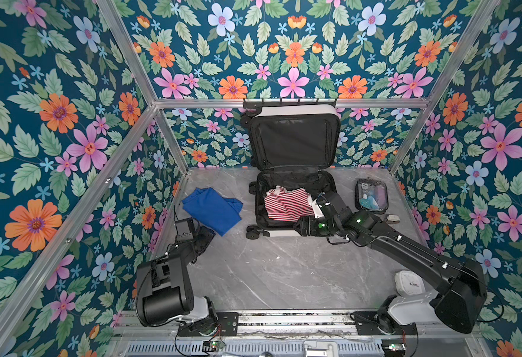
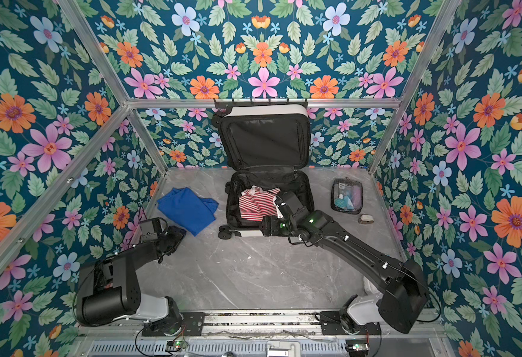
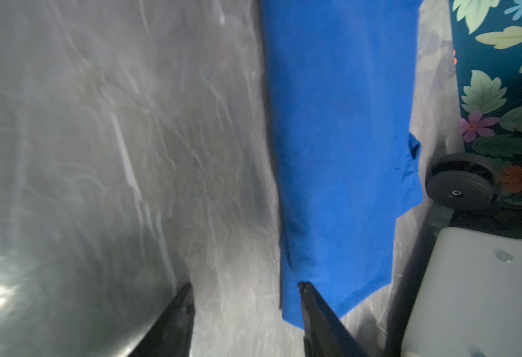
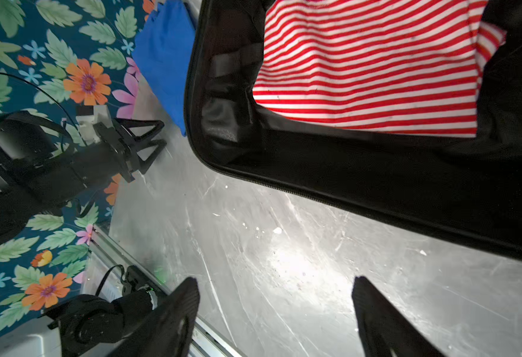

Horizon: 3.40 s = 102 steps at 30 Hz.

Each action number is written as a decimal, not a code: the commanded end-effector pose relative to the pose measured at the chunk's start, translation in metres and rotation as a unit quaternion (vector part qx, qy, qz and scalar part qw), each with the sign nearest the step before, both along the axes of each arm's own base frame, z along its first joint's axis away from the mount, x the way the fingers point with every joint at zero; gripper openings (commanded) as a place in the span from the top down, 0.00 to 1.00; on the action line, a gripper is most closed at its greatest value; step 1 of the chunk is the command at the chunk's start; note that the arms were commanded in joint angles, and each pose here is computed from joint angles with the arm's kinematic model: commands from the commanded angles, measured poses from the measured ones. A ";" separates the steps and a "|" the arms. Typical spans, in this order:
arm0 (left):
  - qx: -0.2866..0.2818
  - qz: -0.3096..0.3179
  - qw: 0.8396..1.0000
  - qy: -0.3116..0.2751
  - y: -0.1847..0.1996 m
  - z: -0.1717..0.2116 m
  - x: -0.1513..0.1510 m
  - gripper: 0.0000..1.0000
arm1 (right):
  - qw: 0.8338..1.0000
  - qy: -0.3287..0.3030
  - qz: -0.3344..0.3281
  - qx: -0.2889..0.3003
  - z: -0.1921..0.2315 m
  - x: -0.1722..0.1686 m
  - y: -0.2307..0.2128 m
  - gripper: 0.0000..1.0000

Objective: Pack the luggage

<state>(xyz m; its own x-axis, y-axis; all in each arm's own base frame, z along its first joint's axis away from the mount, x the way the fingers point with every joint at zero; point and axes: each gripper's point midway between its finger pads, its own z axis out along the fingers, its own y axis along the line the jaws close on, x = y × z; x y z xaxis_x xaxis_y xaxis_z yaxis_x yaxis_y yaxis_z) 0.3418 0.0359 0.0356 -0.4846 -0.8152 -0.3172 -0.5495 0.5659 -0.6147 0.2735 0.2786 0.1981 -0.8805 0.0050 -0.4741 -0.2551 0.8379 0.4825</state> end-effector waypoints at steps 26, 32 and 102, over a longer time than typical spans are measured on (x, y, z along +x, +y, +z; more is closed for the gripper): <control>-0.041 0.020 0.999 0.019 -0.015 -0.024 -0.026 1.00 | 1.000 0.004 0.007 -0.013 -0.013 -0.017 0.031 0.22; -0.029 0.025 0.999 0.034 -0.021 -0.019 -0.072 1.00 | 0.999 0.009 0.029 -0.010 -0.018 -0.023 0.051 0.22; 0.065 -0.354 0.929 -0.091 -0.324 0.097 -0.164 0.40 | 0.998 0.036 -0.053 -0.017 -0.026 -0.033 -0.034 0.11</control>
<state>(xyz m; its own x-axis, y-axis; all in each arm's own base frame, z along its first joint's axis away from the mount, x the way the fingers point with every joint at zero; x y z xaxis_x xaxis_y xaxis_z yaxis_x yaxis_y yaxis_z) 0.1715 -0.3089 0.1340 -0.8487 -0.3244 -0.4177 0.0505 0.7364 -0.6747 0.2436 0.2460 0.1745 -0.9010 0.0899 -0.4244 -0.1328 0.8742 0.4671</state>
